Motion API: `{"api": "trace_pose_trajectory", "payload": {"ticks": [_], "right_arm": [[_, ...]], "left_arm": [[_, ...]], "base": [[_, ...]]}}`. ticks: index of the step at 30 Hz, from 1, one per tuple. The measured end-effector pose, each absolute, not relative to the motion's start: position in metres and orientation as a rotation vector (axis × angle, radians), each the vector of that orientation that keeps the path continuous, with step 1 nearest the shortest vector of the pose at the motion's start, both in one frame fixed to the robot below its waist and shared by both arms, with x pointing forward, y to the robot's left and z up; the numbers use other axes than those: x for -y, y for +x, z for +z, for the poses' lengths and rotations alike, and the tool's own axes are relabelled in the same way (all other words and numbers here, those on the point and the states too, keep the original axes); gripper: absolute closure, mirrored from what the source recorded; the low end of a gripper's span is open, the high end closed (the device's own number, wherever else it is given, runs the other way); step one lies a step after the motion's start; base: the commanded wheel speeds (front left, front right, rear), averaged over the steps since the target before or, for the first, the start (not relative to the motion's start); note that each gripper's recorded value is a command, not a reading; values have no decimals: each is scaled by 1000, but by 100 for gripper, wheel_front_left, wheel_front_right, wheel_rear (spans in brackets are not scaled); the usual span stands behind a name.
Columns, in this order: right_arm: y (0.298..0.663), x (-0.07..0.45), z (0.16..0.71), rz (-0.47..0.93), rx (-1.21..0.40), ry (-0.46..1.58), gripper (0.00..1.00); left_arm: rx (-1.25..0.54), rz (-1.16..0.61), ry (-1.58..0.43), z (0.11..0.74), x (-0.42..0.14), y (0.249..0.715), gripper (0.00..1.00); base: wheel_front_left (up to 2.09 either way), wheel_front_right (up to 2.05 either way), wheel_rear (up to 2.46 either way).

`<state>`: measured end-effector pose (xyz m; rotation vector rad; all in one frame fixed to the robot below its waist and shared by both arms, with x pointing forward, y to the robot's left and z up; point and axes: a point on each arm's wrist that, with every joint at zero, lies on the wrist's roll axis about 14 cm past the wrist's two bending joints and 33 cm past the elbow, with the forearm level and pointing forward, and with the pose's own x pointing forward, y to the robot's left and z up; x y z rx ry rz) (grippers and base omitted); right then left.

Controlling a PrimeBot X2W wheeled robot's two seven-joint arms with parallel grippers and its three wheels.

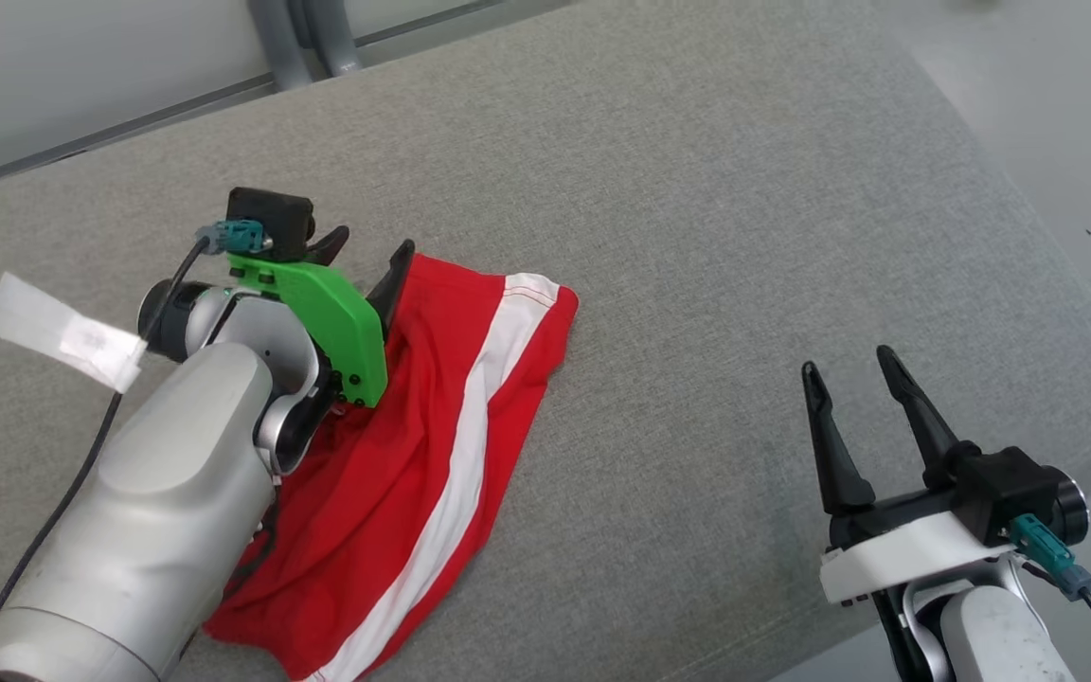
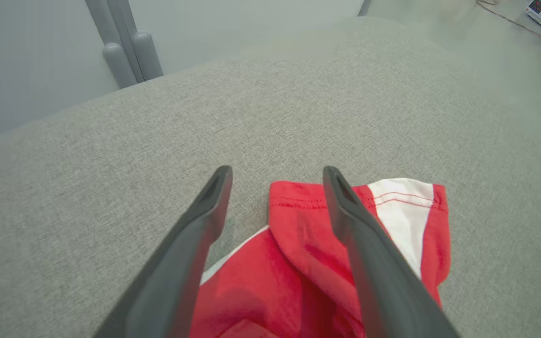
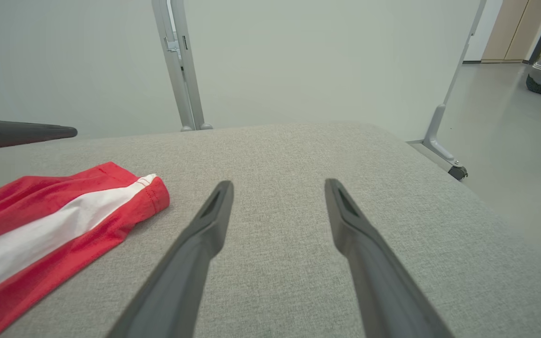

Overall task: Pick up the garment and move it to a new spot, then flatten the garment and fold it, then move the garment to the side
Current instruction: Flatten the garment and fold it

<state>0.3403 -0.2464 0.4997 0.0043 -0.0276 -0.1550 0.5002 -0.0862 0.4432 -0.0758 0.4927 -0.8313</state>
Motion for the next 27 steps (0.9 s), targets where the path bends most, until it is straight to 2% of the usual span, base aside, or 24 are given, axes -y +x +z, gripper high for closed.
{"api": "trace_pose_trajectory", "payload": {"ticks": [9, 19, 27], "right_arm": [[345, 237, 525, -106, 112, -43, 0], [354, 213, 532, 5, 138, -78, 0], [356, 192, 537, 75, 160, -68, 0]], "left_arm": [[-232, -646, -160, 484, 28, 495, 0], [-137, -454, -109, 487, -64, 443, 0], [-142, -253, -87, 476, -137, 385, 0]], "base": [[0, 0, 0], [0, 0, 0], [0, 0, 0]]}}
